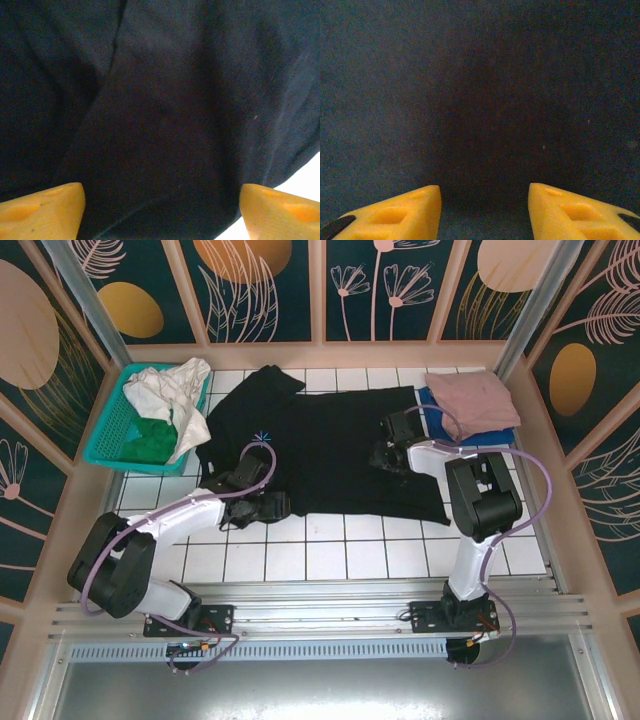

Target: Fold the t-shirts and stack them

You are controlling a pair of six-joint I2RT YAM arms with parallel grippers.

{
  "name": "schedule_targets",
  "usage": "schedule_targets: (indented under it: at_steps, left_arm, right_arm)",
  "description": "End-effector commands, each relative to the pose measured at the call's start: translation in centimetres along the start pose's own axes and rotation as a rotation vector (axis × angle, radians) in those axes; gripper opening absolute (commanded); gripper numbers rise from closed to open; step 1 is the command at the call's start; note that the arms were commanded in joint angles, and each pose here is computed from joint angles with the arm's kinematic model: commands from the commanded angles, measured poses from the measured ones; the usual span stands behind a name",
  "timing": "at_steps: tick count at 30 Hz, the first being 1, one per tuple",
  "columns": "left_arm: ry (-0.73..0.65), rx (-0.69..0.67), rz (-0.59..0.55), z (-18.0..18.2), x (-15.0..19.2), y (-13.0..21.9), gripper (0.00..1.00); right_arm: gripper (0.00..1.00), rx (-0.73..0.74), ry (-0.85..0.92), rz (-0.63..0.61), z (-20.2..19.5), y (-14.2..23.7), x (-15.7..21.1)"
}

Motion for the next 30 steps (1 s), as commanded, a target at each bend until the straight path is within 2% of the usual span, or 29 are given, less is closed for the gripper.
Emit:
schedule_targets:
  at_steps: [1,4,10,14,17,18,20,21,23,25,28,30]
  left_arm:
    - [0.037,0.007,0.006,0.1,0.8,-0.8,0.58]
    - [0.047,-0.044,0.002,1.1,1.1,-0.5,0.30]
    - [0.066,0.008,-0.133,0.3,-0.7,5.3,0.00]
    - [0.106,0.026,-0.203,1.1,-0.5,8.8,0.00]
    - [0.143,0.034,-0.238,1.7,-0.2,10.0,0.00]
    - [0.150,0.060,-0.235,1.6,0.0,9.8,0.09]
    - [0.143,0.131,-0.182,0.6,0.8,8.6,0.21]
    - [0.130,0.158,-0.157,-0.1,1.2,7.7,0.33]
    - [0.058,0.167,-0.141,-2.0,1.7,6.5,0.44]
    - [-0.038,0.131,-0.175,-4.5,1.7,6.0,0.58]
    - [-0.098,0.058,-0.139,-5.6,1.6,3.5,0.70]
    - [-0.123,-0.009,-0.130,-5.3,1.4,1.8,0.72]
  right_arm:
    - [0.49,0.015,-0.001,-0.007,-0.9,-0.8,-0.4]
    - [0.50,0.021,-0.013,-0.006,-1.8,-0.8,0.0]
    - [0.50,0.040,-0.033,0.005,-3.4,-0.4,1.0]
    - [0.50,0.038,-0.051,0.010,-4.0,-0.2,1.9]
    - [0.50,0.025,-0.056,0.020,-4.1,-0.2,2.4]
    - [0.50,0.022,-0.057,0.017,-4.1,-0.1,2.5]
    - [0.50,0.022,-0.058,0.016,-4.1,-0.1,2.7]
    - [0.50,0.022,-0.058,0.015,-4.2,-0.1,2.7]
    - [0.51,0.023,-0.056,0.020,-4.2,-0.1,2.8]
    - [0.51,0.025,-0.051,0.024,-4.2,-0.1,3.0]
    - [0.51,0.025,-0.051,0.024,-4.4,0.0,3.2]
    - [0.51,0.025,-0.050,0.023,-4.4,0.0,3.2]
Point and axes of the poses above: each hand's point on the last joint's axis, 136 mm out from that joint toward the fingers, its own y axis back along the fingers, its own z axis along the line the jaws close on, x = y × z, the point moved 3 cm from there along y, back along the fingers, and after that the axes turned 8 degrees about y, right-handed, at the moved point
